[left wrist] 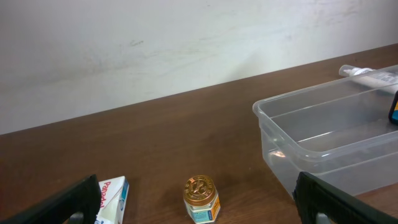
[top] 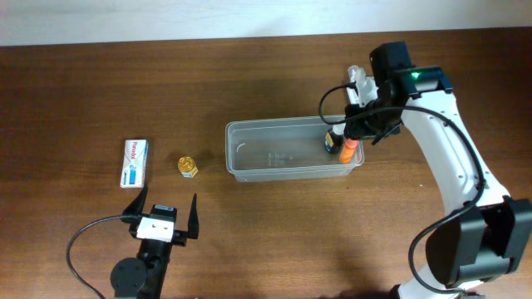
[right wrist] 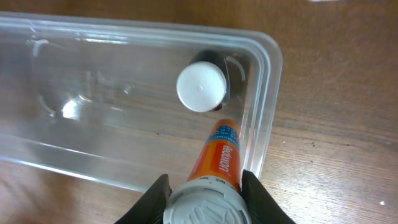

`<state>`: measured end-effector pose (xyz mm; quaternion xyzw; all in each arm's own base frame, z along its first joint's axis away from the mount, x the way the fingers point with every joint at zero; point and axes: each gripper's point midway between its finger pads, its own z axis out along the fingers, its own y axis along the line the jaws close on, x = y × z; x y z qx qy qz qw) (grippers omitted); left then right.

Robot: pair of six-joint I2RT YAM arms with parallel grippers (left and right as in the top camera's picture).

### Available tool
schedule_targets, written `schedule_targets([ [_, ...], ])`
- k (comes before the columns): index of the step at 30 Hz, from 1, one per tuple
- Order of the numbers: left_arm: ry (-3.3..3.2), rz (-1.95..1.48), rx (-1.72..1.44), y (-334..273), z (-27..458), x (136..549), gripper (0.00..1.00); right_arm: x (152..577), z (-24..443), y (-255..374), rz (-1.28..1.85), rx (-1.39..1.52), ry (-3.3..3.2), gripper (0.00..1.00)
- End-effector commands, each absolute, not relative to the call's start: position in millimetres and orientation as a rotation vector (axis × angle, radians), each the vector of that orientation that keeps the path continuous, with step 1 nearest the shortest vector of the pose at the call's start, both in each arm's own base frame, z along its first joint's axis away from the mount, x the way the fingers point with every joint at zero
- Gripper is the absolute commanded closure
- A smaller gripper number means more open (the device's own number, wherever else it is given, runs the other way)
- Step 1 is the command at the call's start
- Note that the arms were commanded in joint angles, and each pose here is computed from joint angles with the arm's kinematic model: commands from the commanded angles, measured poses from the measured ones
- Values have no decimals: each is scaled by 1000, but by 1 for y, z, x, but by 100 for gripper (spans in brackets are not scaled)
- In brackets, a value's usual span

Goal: Pack container
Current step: 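Lower the orange tube into the container beside the dark bottle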

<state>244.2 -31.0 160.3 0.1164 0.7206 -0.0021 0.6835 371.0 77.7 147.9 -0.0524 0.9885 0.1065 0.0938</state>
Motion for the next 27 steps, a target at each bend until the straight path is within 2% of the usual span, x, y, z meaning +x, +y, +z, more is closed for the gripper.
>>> schedule_targets([
  [1, 1613, 6, 269, -30, 160, 244, 1, 365, 134, 82, 332, -157, 2959, 71],
  [27, 1613, 6, 269, -30, 160, 244, 1, 369, 129, 83, 334, -154, 2946, 71],
])
